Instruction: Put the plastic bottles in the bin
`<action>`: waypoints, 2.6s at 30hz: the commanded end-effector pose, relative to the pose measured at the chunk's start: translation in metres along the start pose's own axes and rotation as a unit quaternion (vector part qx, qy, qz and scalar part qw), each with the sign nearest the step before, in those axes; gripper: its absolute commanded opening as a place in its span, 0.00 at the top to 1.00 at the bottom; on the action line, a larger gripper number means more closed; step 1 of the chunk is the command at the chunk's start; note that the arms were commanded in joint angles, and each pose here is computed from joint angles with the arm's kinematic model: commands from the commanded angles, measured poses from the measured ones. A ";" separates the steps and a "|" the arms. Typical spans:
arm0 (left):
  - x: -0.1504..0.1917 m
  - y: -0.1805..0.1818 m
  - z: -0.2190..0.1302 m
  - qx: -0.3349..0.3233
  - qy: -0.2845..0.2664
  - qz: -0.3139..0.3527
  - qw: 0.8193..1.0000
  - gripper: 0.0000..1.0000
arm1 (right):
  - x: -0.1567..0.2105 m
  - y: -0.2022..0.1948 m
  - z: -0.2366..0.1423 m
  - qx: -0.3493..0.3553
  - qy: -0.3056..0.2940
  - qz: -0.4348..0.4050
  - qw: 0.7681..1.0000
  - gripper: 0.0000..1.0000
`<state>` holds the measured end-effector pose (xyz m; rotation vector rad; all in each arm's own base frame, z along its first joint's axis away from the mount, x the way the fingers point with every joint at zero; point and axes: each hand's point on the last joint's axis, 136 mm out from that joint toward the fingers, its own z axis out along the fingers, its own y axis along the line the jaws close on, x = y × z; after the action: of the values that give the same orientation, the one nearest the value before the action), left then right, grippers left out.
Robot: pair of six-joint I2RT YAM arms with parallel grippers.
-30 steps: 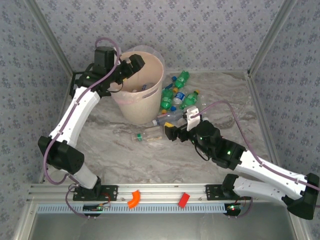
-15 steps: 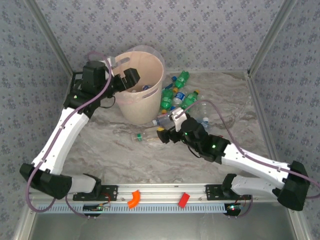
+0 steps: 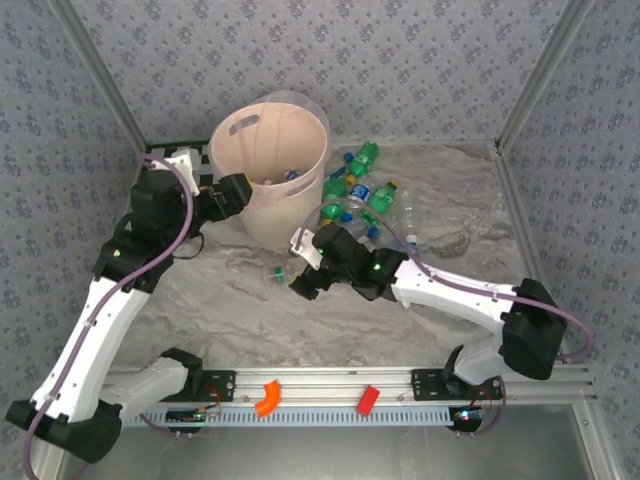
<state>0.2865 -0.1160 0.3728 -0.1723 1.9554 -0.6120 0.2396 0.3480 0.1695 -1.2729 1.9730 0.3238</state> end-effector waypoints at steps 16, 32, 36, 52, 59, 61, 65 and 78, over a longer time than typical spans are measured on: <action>-0.010 0.026 -0.051 -0.052 -0.065 0.036 0.996 0.00 | 0.020 -0.012 0.069 -0.019 0.085 -0.060 0.994 0.01; -0.010 0.024 -0.048 -0.048 -0.059 0.042 0.996 0.00 | 0.044 -0.009 0.095 -0.048 0.121 -0.048 0.990 0.02; -0.009 0.024 -0.045 -0.048 -0.057 0.041 0.996 0.00 | 0.051 0.000 0.092 -0.052 0.128 -0.045 0.989 0.05; -0.013 0.019 -0.045 -0.039 -0.062 0.036 0.997 0.00 | 0.059 0.007 0.099 -0.032 0.150 -0.035 0.988 0.07; -0.016 0.020 -0.050 -0.044 -0.066 0.040 0.996 0.00 | 0.057 0.002 0.110 -0.035 0.151 -0.035 0.987 0.09; -0.016 0.020 -0.051 -0.044 -0.067 0.041 0.996 0.00 | 0.059 0.002 0.113 -0.039 0.156 -0.034 0.986 0.11; -0.014 0.021 -0.050 -0.043 -0.065 0.040 0.996 0.00 | 0.063 0.003 0.119 -0.042 0.162 -0.037 0.985 0.18; -0.013 0.021 -0.050 -0.044 -0.064 0.042 0.996 0.00 | 0.054 0.005 0.108 -0.033 0.147 -0.047 0.988 0.39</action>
<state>0.2561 -0.0776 0.3818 -0.1966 1.8812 -0.4557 0.2752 0.3748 0.0432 -1.5236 2.1790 0.1719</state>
